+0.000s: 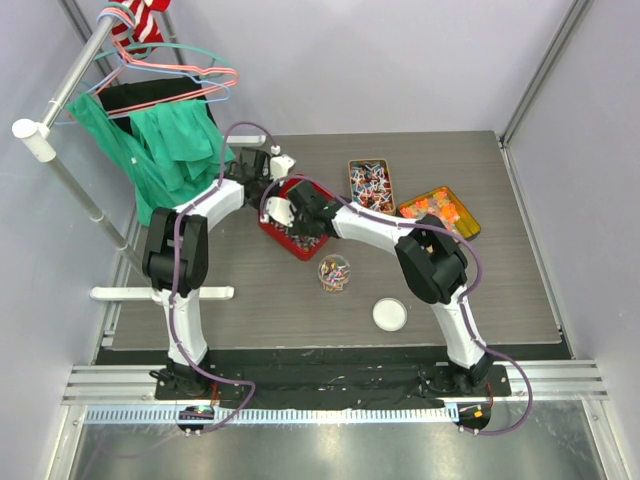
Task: Pack the candies
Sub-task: Scoop the fake candies from the storage box.
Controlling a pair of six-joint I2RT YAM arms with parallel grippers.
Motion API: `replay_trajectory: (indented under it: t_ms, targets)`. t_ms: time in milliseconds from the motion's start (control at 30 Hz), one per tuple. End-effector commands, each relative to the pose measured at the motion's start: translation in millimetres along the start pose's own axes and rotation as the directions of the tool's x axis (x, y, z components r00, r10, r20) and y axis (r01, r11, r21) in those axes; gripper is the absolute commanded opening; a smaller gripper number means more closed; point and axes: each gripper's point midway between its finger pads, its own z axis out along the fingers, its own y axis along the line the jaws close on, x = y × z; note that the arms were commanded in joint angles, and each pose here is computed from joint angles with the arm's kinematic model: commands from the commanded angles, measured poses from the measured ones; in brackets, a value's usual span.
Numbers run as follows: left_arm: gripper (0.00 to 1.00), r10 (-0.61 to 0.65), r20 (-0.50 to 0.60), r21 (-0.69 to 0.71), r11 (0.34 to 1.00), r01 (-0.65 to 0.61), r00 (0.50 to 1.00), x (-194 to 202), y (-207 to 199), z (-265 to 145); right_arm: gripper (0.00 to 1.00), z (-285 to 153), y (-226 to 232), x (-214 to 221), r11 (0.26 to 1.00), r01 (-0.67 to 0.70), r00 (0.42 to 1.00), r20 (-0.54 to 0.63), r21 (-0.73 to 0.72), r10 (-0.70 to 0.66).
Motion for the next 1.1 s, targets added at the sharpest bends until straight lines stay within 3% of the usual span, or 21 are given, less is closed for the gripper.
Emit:
replay_trajectory:
  t_ms: [0,67,133,200,233,400,667,1067]
  targets:
    - [0.0,-0.048,0.21,0.136,0.991,0.019,0.976,-69.9,-41.2,-34.2,0.01,-4.1,-20.0,-59.5,0.992,-0.017,0.984,0.18,0.127,-0.007]
    - [0.0,-0.046,0.213,0.123,0.992,0.02,0.976,-70.4,-38.9,-34.6,0.01,0.3,-12.9,-41.7,0.96,0.168,0.975,0.105,0.222,-0.195]
    - [0.0,-0.042,0.208,0.101,0.995,0.022,0.977,-67.2,-34.7,-32.7,0.01,-2.4,-12.9,-44.6,0.956,0.193,0.968,0.116,0.221,-0.222]
    - [0.0,-0.04,0.199,0.091,0.996,0.022,0.979,-63.1,-32.6,-30.1,0.01,-4.8,5.1,-31.6,0.989,0.141,0.983,0.115,0.044,-0.145]
    - [0.0,-0.044,0.196,0.084,0.996,0.028,0.98,-61.8,-30.2,-29.3,0.01,-10.4,10.6,-51.2,0.993,0.108,0.975,0.202,-0.045,-0.097]
    - [0.0,-0.062,0.174,0.052,0.997,0.053,0.983,-53.4,-22.2,-24.7,0.01,-21.1,14.9,-59.5,0.968,-0.065,0.96,0.249,-0.241,0.126]
    - [0.0,-0.075,0.156,-0.004,0.997,0.076,0.985,-39.2,-8.6,-21.1,0.01,-35.4,-24.3,-65.9,0.944,-0.203,0.911,0.302,-0.261,0.28]
    - [0.0,-0.085,0.131,-0.024,0.996,0.089,0.988,-23.7,0.1,-14.9,0.01,-49.8,-65.7,-33.1,0.938,-0.269,0.892,0.31,-0.22,0.328]
